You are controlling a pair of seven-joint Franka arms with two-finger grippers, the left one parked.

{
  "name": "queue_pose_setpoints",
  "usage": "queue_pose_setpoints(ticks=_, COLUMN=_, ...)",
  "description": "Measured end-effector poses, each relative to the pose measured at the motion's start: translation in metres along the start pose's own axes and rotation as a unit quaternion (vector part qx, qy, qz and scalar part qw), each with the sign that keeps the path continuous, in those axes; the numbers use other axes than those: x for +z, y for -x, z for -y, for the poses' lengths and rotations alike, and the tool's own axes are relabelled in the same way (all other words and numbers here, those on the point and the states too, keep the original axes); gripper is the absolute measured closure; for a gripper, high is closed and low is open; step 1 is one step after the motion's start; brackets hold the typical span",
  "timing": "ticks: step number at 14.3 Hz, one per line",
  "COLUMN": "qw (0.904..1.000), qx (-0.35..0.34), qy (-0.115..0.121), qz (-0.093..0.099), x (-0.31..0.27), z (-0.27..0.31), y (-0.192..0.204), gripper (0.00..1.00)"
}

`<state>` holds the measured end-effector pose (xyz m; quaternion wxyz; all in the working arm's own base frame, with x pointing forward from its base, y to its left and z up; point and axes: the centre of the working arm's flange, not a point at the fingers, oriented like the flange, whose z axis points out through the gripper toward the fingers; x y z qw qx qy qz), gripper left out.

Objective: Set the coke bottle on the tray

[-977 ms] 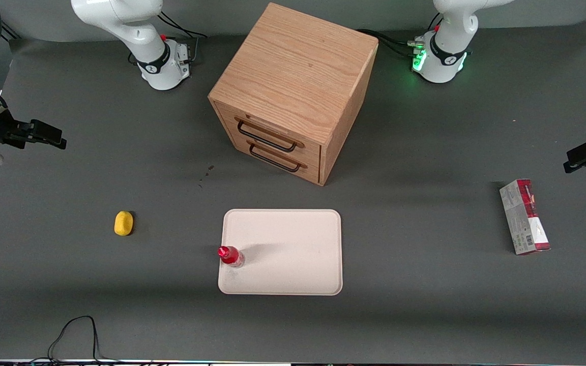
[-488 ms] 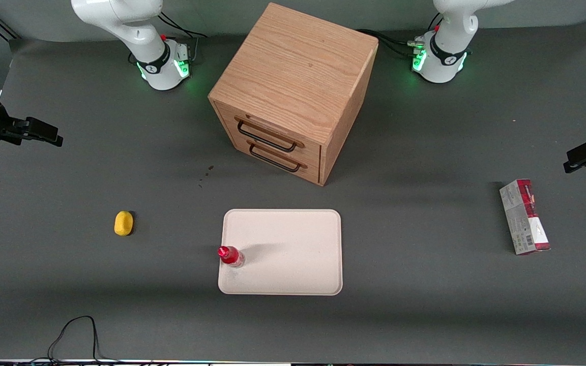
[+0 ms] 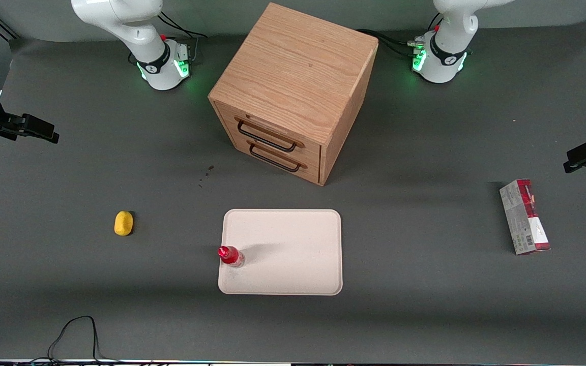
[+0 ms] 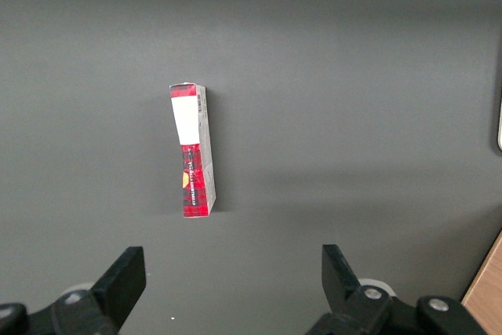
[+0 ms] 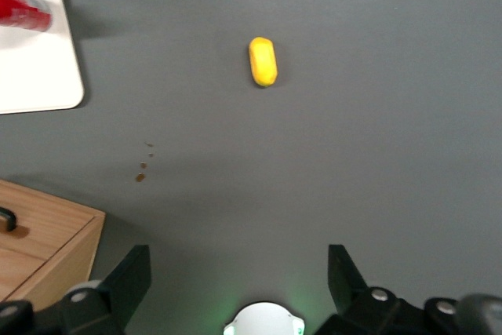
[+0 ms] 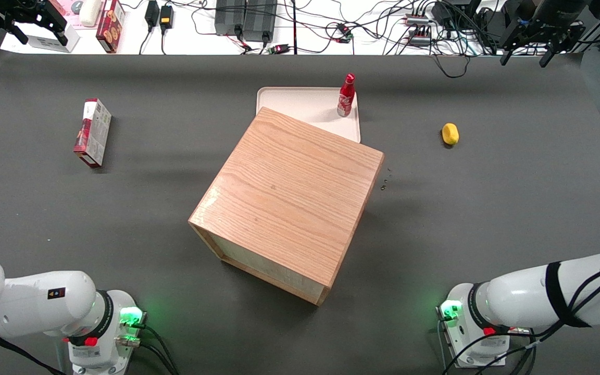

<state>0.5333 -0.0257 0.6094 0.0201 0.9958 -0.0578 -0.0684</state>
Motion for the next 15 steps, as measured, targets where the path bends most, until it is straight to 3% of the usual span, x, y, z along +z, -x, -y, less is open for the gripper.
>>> queue_pose_setpoints(ticks=6, qw=1.0, qx=0.0, qy=0.003, qz=-0.004, x=-0.0011, z=-0.0009, y=-0.0003, gripper=0.0)
queue_pose_setpoints(ticks=10, qw=0.9996, qx=-0.018, qy=0.002, qz=-0.022, x=-0.0047, z=0.0014, y=-0.0039, gripper=0.0)
queue_pose_setpoints(ticks=15, qw=0.9995, qx=-0.021, qy=0.002, qz=-0.022, x=-0.0048, z=0.0036, y=-0.0038, gripper=0.0)
